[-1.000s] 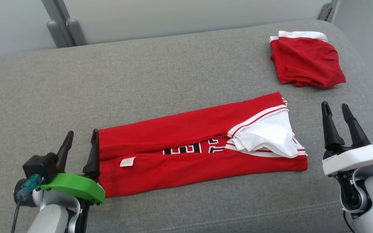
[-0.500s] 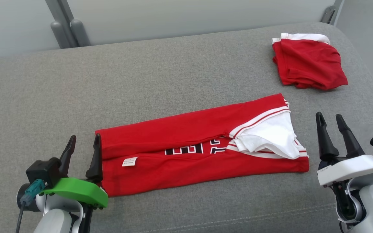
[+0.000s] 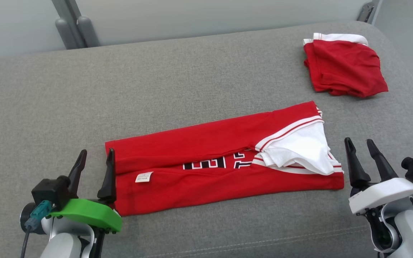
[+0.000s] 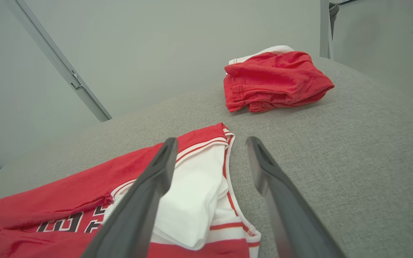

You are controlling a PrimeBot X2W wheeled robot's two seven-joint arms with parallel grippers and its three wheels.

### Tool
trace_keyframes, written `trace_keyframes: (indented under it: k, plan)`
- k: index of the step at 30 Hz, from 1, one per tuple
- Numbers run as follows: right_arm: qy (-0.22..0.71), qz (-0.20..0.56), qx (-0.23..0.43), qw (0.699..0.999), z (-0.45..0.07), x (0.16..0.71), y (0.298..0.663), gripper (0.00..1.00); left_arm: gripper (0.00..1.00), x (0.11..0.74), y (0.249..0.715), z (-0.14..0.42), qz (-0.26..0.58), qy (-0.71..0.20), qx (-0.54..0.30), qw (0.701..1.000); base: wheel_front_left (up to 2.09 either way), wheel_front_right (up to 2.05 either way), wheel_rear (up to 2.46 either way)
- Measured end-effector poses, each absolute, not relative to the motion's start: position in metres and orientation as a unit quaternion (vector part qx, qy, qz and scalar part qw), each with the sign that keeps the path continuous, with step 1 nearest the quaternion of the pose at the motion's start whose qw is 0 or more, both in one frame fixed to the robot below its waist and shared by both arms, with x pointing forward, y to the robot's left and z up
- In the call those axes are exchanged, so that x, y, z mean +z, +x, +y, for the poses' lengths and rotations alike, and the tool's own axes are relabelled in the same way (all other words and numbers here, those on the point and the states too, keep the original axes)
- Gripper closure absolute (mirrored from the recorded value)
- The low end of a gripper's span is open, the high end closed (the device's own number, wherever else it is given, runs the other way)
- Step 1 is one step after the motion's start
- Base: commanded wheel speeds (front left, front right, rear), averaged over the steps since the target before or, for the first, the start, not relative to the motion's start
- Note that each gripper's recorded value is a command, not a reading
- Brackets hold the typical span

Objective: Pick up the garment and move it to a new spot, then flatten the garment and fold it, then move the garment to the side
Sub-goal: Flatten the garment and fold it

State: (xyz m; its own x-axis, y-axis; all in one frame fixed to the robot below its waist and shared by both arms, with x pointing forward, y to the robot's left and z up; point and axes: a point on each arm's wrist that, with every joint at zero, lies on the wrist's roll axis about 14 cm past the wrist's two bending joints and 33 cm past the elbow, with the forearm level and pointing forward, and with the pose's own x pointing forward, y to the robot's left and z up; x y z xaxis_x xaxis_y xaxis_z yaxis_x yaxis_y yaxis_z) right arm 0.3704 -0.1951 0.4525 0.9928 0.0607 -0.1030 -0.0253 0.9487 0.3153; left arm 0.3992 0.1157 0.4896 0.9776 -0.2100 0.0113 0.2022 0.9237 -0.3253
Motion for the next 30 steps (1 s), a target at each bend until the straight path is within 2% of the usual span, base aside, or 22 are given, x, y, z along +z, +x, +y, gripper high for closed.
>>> trace_keyframes:
  k: [10,17,30]
  plan:
    - [0.171,0.095,0.023,0.980,-0.188,0.430,0.387,0.00,0.00,0.481,0.400,0.117,0.020,-0.165,-0.103,0.981,0.00,0.00,0.00]
    - [0.195,0.156,0.008,0.968,-0.184,0.400,0.386,0.00,0.00,0.477,0.400,0.125,0.023,-0.162,-0.091,0.982,0.00,0.00,0.00]
    - [0.237,0.193,-0.042,0.951,-0.194,0.375,0.379,0.00,0.00,0.477,0.399,0.138,0.020,-0.165,-0.071,0.984,0.00,0.00,0.00]
